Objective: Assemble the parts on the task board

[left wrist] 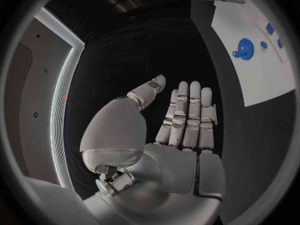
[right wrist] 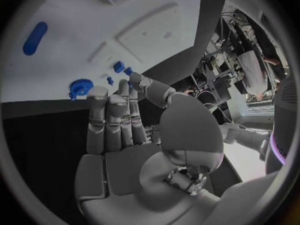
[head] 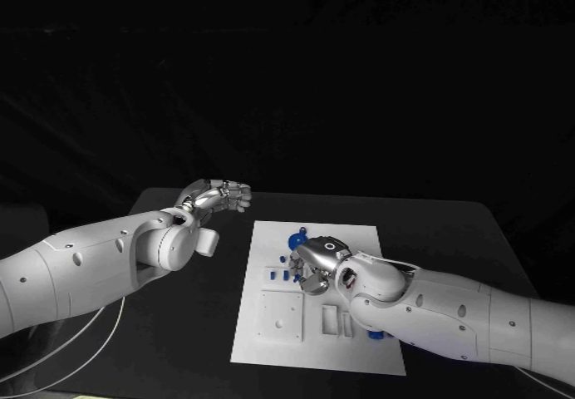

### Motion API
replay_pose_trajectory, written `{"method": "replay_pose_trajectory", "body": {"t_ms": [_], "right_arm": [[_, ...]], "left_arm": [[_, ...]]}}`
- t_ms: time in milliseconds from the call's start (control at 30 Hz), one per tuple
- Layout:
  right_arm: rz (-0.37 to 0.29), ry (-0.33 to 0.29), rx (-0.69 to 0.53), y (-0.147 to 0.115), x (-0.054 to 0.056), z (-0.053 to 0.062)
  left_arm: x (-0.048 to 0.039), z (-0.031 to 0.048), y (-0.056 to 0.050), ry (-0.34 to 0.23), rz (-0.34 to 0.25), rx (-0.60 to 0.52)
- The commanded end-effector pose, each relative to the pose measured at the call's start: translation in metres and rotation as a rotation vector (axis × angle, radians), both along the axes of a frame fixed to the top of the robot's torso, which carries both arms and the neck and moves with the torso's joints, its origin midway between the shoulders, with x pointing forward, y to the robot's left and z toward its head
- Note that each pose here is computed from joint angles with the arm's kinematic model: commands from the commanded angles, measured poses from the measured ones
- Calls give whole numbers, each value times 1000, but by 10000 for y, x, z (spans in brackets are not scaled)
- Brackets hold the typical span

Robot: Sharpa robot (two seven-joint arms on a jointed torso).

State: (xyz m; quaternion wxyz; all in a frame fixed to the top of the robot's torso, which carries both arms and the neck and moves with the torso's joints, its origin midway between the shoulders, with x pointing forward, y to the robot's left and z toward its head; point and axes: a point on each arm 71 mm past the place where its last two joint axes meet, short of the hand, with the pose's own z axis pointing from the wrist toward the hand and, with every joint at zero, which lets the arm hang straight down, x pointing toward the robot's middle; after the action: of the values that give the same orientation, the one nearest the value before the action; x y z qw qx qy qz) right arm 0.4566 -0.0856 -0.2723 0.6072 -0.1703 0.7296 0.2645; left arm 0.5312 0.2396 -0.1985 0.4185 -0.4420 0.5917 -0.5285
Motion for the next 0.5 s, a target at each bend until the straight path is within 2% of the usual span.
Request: {"method": "replay_pose_trajectory", "body": {"t_ms": [33,500], "right_arm": [[44,-13,-52,44,-52,-57],[78,12,-80,125,-217,-241]], "left_arm": [[5,20,-32,-7,-3,-9],[5,21,-75,-6,-14,-13]]}}
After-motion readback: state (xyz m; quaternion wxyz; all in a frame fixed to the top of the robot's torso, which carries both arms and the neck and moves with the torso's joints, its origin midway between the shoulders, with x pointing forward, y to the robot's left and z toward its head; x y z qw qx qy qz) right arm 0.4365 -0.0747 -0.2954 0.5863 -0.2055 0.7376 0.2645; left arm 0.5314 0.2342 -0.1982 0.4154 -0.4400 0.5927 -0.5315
